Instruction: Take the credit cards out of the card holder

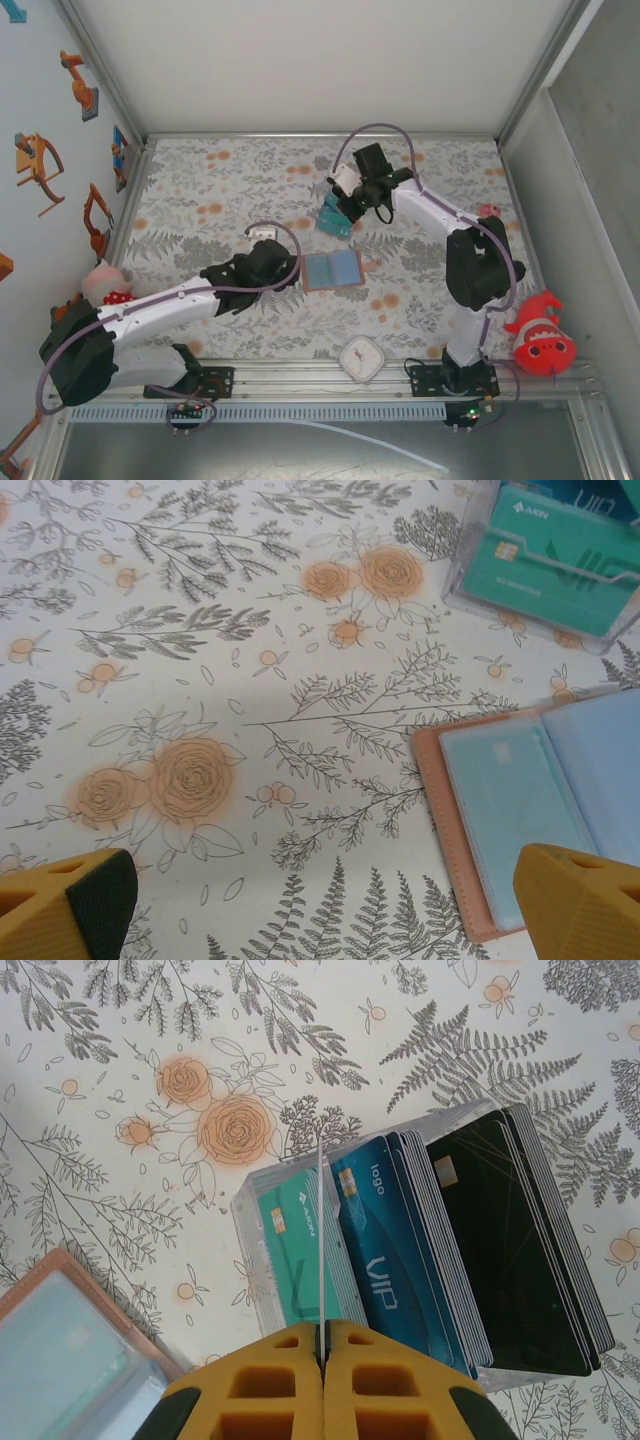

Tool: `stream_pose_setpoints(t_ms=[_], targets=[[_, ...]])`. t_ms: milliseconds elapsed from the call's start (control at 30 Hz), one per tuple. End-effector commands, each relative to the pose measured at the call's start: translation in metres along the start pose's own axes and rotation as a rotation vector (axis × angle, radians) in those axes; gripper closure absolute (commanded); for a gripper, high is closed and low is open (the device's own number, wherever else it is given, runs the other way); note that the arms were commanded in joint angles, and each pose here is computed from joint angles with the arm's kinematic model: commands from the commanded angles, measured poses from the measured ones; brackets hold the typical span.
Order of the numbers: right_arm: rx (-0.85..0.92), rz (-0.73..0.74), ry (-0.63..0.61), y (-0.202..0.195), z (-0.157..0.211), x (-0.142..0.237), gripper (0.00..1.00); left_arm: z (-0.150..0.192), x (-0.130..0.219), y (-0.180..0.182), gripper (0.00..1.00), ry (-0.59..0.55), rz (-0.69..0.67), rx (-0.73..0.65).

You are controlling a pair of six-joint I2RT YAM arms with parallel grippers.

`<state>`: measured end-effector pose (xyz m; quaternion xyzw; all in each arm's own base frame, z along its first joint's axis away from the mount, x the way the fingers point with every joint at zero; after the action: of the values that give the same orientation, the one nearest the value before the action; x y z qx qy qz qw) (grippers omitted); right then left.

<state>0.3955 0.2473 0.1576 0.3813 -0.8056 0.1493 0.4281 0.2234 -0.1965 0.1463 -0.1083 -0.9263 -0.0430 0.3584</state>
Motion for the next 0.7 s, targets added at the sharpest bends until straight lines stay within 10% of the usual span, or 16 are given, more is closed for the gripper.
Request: stream_pose_setpoints(t_ms=[0,667], targets=[[0.038,-0.048,0.003,0.003,-0.004,0.003,1.0,0.001,0.007,0.012,0.03,-0.012,-0.038,0.026],[0.023,-0.082,0.166,-0.004,0.021,-0.031,0.95,-0.004,0.025,0.032,0.03,-0.067,-0.079,0.063]])
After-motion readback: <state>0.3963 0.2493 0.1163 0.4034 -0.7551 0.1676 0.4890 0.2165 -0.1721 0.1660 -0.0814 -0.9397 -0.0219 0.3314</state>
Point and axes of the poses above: each hand's point on the last joint's axis, 136 mm out from that joint toward the fingers, its own x axis back along the fingers, its own y axis along the line the jaws close on, z = x × y, the point moved 4 cm from there along x, back along the fingers, and after that the axes turned 7 degrees about -x, right-handed, at the moved point
